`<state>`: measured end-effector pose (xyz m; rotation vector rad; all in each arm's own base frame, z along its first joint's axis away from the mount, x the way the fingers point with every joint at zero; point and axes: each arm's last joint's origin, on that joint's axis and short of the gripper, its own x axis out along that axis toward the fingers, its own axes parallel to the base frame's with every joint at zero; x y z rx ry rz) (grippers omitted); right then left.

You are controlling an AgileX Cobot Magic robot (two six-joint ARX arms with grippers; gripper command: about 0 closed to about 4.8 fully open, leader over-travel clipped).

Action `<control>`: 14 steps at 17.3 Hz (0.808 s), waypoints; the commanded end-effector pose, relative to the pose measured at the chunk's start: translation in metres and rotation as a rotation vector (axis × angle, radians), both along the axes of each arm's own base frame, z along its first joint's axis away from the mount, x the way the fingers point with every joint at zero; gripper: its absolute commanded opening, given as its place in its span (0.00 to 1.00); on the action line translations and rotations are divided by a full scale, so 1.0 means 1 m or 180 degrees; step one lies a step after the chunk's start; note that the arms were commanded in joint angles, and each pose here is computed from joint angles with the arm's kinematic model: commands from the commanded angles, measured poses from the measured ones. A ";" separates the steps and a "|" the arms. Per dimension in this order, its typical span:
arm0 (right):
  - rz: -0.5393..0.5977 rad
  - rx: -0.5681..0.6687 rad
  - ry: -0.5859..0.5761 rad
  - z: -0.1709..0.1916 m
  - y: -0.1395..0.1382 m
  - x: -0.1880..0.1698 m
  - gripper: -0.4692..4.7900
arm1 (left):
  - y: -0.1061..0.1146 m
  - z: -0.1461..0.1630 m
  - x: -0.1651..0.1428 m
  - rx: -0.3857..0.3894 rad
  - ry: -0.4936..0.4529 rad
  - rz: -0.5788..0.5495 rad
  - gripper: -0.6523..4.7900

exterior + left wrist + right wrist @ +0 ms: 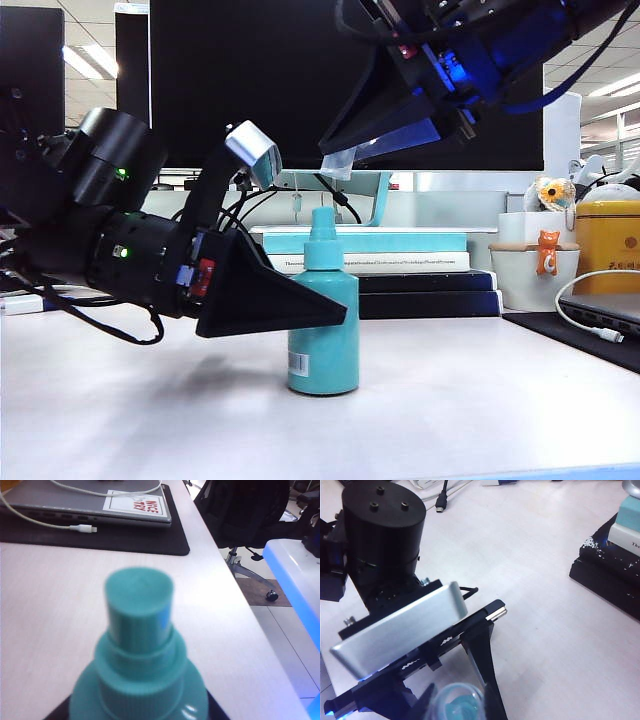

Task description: Pick up the sprayer with the left hand, pick up its lid with the right hand then put the lid on the sprayer.

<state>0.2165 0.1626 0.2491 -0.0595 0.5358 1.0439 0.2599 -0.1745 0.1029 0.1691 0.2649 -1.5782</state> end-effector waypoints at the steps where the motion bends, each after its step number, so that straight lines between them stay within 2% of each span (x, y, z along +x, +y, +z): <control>1: 0.0028 0.0034 -0.0028 0.002 0.001 0.000 0.25 | 0.000 -0.004 0.000 0.0060 0.0078 0.0021 0.62; 7: 0.0092 -0.0057 0.0175 -0.011 0.005 0.004 0.25 | 0.000 -0.004 0.000 0.0061 0.0074 0.0022 0.62; 14: 0.0099 -0.0058 0.0184 -0.012 0.005 0.004 0.25 | -0.001 -0.009 0.002 0.0074 0.0095 0.0023 0.62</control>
